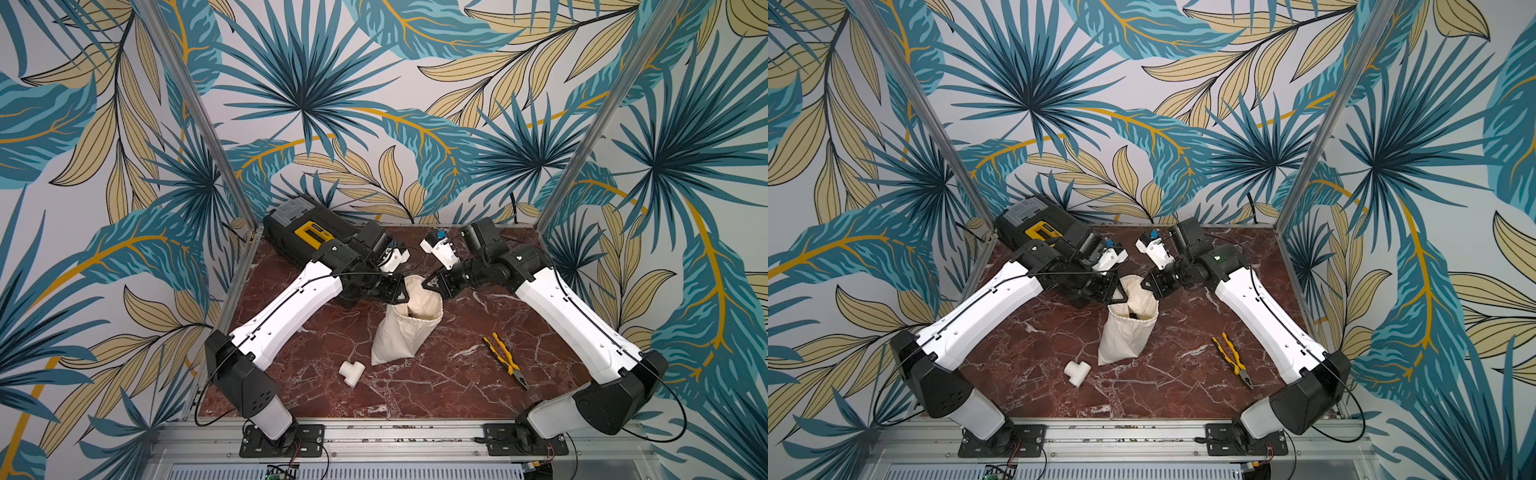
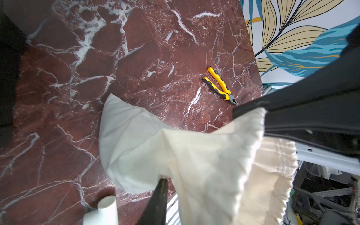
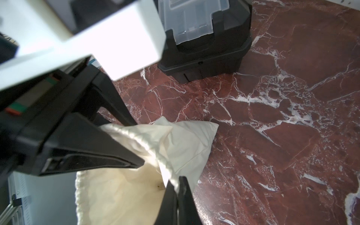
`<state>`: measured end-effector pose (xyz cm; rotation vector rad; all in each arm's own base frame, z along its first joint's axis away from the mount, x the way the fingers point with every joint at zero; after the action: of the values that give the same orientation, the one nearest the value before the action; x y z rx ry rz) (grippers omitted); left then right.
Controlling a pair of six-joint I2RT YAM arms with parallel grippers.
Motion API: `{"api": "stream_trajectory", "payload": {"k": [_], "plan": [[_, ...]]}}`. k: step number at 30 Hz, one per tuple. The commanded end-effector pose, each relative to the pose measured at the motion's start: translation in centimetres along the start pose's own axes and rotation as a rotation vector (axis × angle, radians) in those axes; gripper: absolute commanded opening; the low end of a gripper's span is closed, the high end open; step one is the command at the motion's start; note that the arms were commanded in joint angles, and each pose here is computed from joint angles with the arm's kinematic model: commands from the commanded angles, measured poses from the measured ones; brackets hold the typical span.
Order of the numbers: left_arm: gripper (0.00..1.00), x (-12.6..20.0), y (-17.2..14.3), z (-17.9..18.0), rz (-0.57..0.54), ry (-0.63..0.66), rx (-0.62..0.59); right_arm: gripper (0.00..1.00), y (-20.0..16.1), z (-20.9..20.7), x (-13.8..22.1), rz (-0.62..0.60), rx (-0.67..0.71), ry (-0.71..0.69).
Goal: Close the soil bag
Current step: Adjust the soil bag at the center of the board.
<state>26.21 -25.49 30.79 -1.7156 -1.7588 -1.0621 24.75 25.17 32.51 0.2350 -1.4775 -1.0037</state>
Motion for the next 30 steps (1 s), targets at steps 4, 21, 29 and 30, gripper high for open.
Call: {"api": "stream_trajectory", "payload": {"k": [4,21,29,30], "plan": [[0.33,2.6,-0.1,-1.0,-0.076,-0.041,0.023,0.00,3.0,-0.7,1.8,-0.178,-0.116,-0.094],[0.35,0.1,-3.0,-2.2,-0.072,-0.006,0.104,0.00,3.5,-2.0,1.8,-0.182,-0.221,-0.182],[0.17,-0.8,-2.5,-3.0,-0.108,-0.022,0.149,0.00,3.5,-1.9,2.1,-0.189,-0.213,-0.181],[0.14,-0.8,-2.5,-3.1,-0.110,-0.022,0.153,0.00,3.4,-2.0,2.2,-0.187,-0.215,-0.191]]}}
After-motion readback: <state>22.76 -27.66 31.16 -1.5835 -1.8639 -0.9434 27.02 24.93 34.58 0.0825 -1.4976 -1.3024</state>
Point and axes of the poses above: each gripper's point midway between its finger pads, its own x axis back along the fingers, its own z axis along the line the jaws close on, y = z × x, the point moved 6 cm from there along x, back along the fingers, and after that the axes turned 15 degrees about x, right-handed, at the moved point
